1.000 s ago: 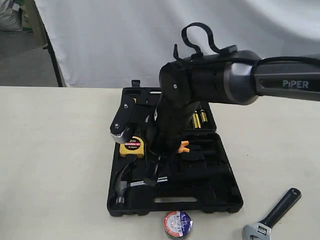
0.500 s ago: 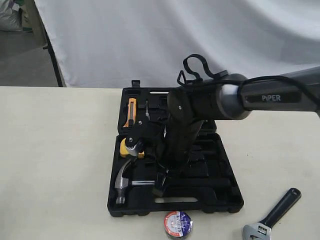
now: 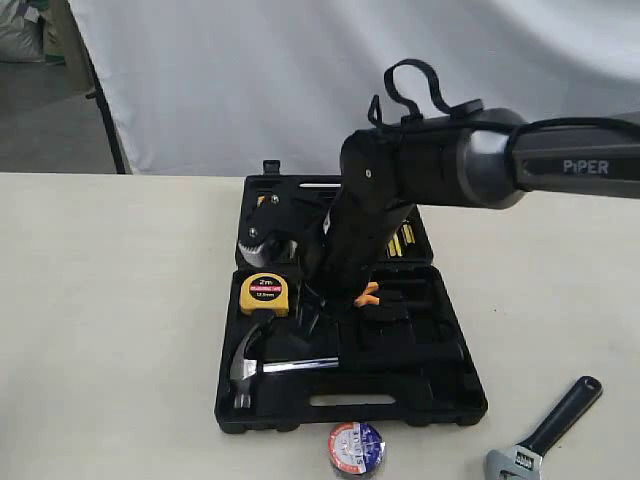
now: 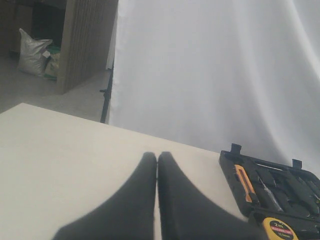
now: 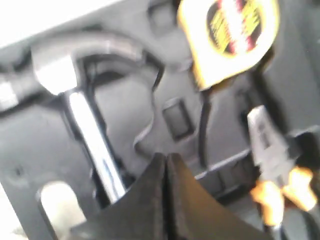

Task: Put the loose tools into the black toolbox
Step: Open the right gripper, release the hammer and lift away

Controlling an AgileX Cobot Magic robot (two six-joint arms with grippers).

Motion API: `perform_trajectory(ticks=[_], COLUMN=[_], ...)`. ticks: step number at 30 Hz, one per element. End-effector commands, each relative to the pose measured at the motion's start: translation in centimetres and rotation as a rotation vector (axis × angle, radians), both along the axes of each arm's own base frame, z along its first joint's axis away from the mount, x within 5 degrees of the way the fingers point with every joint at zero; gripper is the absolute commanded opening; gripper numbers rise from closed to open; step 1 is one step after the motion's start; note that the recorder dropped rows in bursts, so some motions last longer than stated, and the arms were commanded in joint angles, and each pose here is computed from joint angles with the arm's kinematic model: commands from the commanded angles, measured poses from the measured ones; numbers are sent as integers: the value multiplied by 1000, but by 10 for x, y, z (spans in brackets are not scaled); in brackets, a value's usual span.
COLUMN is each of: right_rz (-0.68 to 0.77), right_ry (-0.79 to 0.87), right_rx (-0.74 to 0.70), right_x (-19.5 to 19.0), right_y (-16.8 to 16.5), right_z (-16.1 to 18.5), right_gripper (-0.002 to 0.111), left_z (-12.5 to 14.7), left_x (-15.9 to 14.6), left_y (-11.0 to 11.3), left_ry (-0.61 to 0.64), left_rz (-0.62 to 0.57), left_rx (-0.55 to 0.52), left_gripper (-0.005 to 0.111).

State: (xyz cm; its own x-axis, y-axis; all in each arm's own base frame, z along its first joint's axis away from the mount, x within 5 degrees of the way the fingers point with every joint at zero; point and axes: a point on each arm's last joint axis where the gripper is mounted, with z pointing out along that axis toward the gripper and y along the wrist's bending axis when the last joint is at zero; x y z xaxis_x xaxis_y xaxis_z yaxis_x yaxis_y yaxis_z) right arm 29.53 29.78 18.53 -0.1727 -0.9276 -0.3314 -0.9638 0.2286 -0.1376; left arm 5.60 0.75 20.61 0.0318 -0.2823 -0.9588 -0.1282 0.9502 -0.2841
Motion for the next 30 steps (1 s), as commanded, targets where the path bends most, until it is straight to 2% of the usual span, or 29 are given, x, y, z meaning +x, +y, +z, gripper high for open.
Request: perform_trajectory(ticks=[1,8,14,20,27,30], right_rz=[-14,-18,-16,-11,-28,-36], right_ry=[23,187,254,228,110,106], right_rx=[40,-37,-117,-104,12,50], right_x=[0,-5,-9,-8,-5,-8], right_y=[3,5,0,1,3,5], right_z=[1,-42,-79,-70,-23,-14], right_gripper=[0,0,0,0,0,0], left_z=[2,2,2,2,2,2], left_x=[-1,-1,-1,-1,-1,-1], left_y=[1,1,1,1,1,1], left_ry=[-13,-13,-13,-13,-13,-13], left_rz=[26,26,26,26,26,26], left_rx=[2,2,2,2,2,2], left_gripper=[1,1,1,1,1,1])
